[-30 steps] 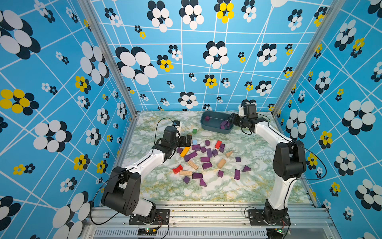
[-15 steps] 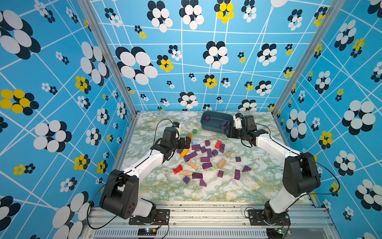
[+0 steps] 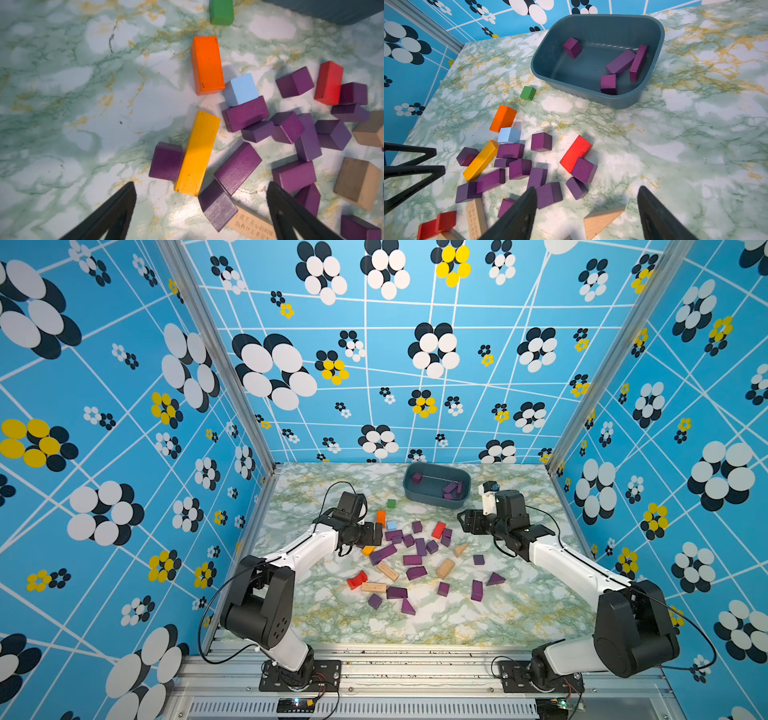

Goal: Pick purple bricks into the storage bin
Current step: Pick up the building block from the center of the board.

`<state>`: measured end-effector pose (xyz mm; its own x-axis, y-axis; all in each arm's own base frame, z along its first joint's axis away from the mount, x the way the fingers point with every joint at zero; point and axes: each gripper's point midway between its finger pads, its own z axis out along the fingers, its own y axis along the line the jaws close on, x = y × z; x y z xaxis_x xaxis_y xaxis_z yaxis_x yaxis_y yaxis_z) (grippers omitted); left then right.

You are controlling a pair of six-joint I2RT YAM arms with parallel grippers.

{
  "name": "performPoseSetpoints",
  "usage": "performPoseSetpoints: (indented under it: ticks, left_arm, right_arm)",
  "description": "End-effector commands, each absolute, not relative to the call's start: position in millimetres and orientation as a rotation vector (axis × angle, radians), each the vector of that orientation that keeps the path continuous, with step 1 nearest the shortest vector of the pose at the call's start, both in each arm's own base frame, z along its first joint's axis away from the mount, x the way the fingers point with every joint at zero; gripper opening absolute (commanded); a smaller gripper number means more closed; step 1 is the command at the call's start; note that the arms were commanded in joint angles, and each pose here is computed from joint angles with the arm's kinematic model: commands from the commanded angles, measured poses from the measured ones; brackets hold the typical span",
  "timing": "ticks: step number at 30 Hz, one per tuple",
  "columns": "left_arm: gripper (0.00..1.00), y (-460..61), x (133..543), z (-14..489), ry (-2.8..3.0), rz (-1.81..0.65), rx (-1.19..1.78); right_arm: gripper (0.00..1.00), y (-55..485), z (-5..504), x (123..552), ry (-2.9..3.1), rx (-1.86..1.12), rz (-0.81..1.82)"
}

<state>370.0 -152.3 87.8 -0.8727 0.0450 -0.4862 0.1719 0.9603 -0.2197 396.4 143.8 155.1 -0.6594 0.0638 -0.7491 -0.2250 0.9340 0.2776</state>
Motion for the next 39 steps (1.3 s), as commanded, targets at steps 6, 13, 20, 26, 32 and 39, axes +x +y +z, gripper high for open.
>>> performPoseSetpoints:
  ticks: [6, 13, 20, 26, 32, 39]
  left_arm:
    - [0.9, -141, 367, 77, 2.704, -0.301, 0.164]
    - [0.81, -134, 377, 69, 2.699, -0.293, 0.118]
    - [0.65, -127, 391, 70, 2.663, -0.323, 0.072]
    - [0.59, -130, 401, 69, 2.661, -0.349, 0.093]
    - [0.57, -138, 400, 65, 2.673, -0.374, 0.139]
    - [0.53, -132, 398, 56, 2.712, -0.317, 0.134]
  right_arm:
    - [0.79, 154, 160, 394, 2.2, -0.114, 0.532]
    - [0.79, 158, 159, 392, 2.197, -0.122, 0.568]
    - [0.8, 173, 168, 386, 2.141, -0.147, 0.701]
    - [0.81, 173, 165, 385, 2.145, -0.139, 0.706]
    - [0.81, 168, 157, 385, 2.172, -0.112, 0.682]
    - [0.82, 167, 151, 387, 2.203, -0.084, 0.678]
